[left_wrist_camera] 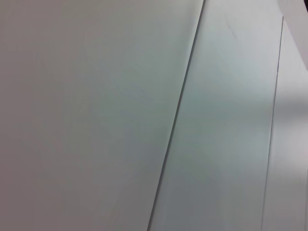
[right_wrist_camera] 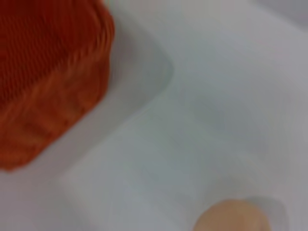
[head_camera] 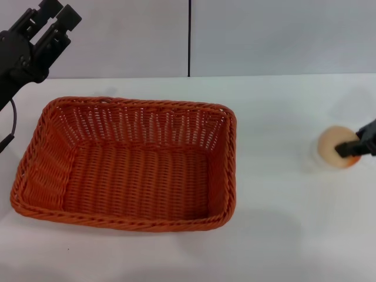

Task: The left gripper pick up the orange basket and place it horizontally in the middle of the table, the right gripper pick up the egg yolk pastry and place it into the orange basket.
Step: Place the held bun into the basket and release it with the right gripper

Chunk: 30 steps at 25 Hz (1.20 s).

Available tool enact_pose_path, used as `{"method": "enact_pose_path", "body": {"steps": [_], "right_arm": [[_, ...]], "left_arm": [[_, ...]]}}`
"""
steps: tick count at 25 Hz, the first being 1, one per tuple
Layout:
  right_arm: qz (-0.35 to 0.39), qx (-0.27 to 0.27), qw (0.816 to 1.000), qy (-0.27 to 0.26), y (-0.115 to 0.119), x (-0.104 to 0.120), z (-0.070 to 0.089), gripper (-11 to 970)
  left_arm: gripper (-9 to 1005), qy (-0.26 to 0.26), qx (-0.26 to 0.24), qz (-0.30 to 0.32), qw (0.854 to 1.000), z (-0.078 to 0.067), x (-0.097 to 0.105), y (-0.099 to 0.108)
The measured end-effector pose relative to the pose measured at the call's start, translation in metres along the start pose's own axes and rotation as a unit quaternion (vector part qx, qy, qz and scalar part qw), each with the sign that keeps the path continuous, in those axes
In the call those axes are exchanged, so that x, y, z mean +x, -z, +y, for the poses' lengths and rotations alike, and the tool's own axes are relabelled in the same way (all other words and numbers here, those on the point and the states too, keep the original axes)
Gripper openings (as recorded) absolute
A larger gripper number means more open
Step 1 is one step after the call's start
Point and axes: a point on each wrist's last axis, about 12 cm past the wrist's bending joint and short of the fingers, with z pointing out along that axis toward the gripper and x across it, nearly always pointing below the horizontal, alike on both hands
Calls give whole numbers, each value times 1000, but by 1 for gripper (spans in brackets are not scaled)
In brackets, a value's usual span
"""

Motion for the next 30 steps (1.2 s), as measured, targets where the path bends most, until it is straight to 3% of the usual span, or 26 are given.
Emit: {"method": "enact_pose_path", "body": {"steps": [5, 9, 11, 15, 20, 24, 30], "right_arm": [[-86, 7, 996, -13, 19, -2, 0, 204], [-208, -6, 978, -19, 43, -3, 3, 184], [-276, -26, 961, -5, 54, -4, 8, 169], [-409, -94, 906, 53, 64, -7, 26, 136], [-477, -191, 853, 92, 42, -22, 43, 101], [-453, -247, 851, 99, 11, -43, 54, 83], [-416, -289, 851, 134, -25, -66, 74, 75]], "left_arm": [[549, 5, 5, -3, 1000, -1, -1, 2], [549, 4, 5, -3, 1000, -1, -2, 3], [549, 4, 5, -3, 1000, -1, -2, 4], [549, 4, 6, -2, 1000, -2, -2, 5], [549, 4, 7, -1, 1000, -2, -2, 4], [549, 3, 8, -1, 1000, -1, -3, 2], [549, 3, 6, -2, 1000, 0, -3, 2]]}}
